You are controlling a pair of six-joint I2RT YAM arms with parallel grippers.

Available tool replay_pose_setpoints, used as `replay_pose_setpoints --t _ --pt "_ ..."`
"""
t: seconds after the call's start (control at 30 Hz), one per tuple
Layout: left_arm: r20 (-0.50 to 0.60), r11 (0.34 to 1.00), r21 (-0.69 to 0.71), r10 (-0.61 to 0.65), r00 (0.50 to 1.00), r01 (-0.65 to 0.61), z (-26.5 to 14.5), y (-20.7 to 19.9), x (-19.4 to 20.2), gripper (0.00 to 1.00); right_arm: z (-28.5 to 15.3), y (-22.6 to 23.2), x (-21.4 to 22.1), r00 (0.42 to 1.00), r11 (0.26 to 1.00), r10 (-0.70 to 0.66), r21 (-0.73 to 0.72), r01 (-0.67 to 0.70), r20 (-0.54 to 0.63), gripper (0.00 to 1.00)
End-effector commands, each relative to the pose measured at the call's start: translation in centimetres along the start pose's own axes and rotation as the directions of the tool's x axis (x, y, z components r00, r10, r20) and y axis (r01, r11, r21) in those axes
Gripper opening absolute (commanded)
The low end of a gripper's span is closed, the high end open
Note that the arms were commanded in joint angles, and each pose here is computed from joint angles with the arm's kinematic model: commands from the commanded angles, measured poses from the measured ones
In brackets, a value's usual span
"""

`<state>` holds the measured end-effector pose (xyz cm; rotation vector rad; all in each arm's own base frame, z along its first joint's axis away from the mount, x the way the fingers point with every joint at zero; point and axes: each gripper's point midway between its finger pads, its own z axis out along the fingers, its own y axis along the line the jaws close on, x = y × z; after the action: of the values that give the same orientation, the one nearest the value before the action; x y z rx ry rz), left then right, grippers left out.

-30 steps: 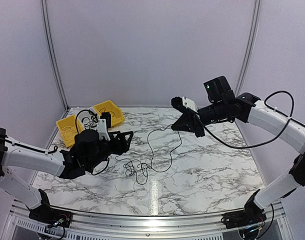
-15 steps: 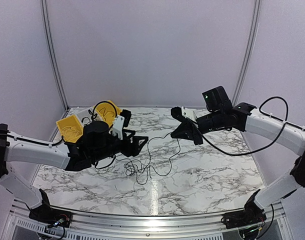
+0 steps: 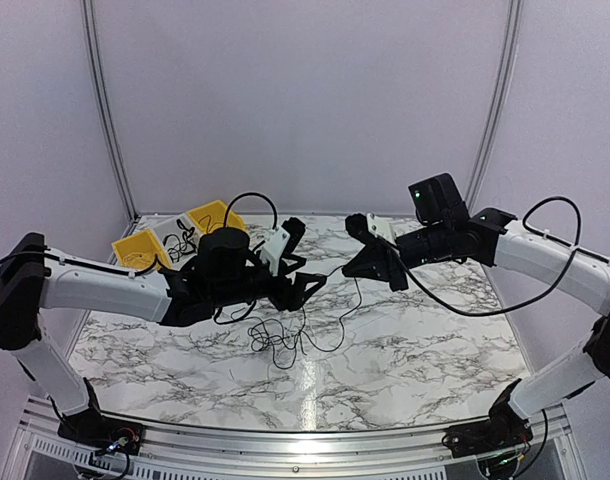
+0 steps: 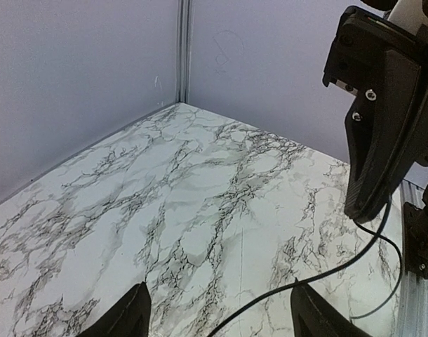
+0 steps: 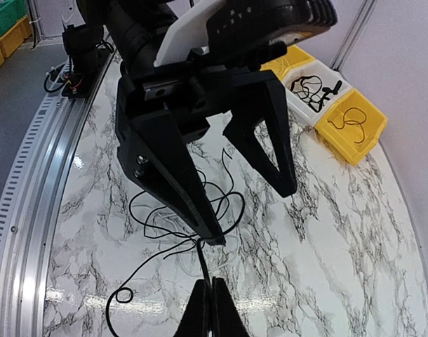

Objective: Untangle the cables

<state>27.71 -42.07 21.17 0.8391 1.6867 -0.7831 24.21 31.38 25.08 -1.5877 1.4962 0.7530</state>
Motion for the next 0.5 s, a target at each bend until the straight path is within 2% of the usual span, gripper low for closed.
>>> replay_pose_setpoints --t 0.0,0.1,0.13,0.23,0.27,0.3,0.33,0.47 --pt "-0.001 0.993 0.063 0.102 0.995 -0.101 1.4 -1.1 -0.5 0.66 -0.5 0.0 -1.1 0.999 1.000 -0.015 0.001 0.015 0.040 0.00" --pt "0.016 0.987 0.103 0.124 0.992 -0.125 1.7 -1.8 -1.2 0.50 -0.4 -0.1 -0.9 0.999 1.000 -0.009 0.000 0.009 0.038 0.00" --pt "0.022 0.986 0.106 0.129 0.991 -0.131 1.7 -1.9 -1.5 0.42 -0.3 -0.1 -0.9 0.999 1.000 -0.009 0.001 0.009 0.037 0.00" --pt "0.041 0.986 0.078 0.142 0.989 -0.145 1.4 -1.5 -2.5 0.11 -0.1 -0.4 -0.5 1.000 1.000 -0.006 0.016 0.006 0.028 0.00" --pt "0.045 0.988 0.057 0.144 0.988 -0.147 1.2 -1.2 -2.8 0.03 -0.1 -0.6 -0.3 1.000 1.000 -0.007 0.024 0.006 0.021 0.00" --pt "0.052 0.988 0.035 0.148 0.988 -0.150 1.0 -0.9 -3.2 0.00 0.1 -0.8 0.0 1.000 0.999 -0.006 0.036 0.006 0.011 0.02" --pt "0.053 0.988 0.014 0.152 0.987 -0.153 0.8 -0.5 -3.4 0.00 0.2 -1.0 0.3 1.000 0.999 -0.005 0.048 0.004 0.001 0.08" --pt "0.042 0.985 -0.060 0.162 0.986 -0.159 -0.2 1.2 -4.8 0.00 0.3 -2.1 1.8 0.999 0.994 0.007 0.106 -0.001 -0.049 0.43"
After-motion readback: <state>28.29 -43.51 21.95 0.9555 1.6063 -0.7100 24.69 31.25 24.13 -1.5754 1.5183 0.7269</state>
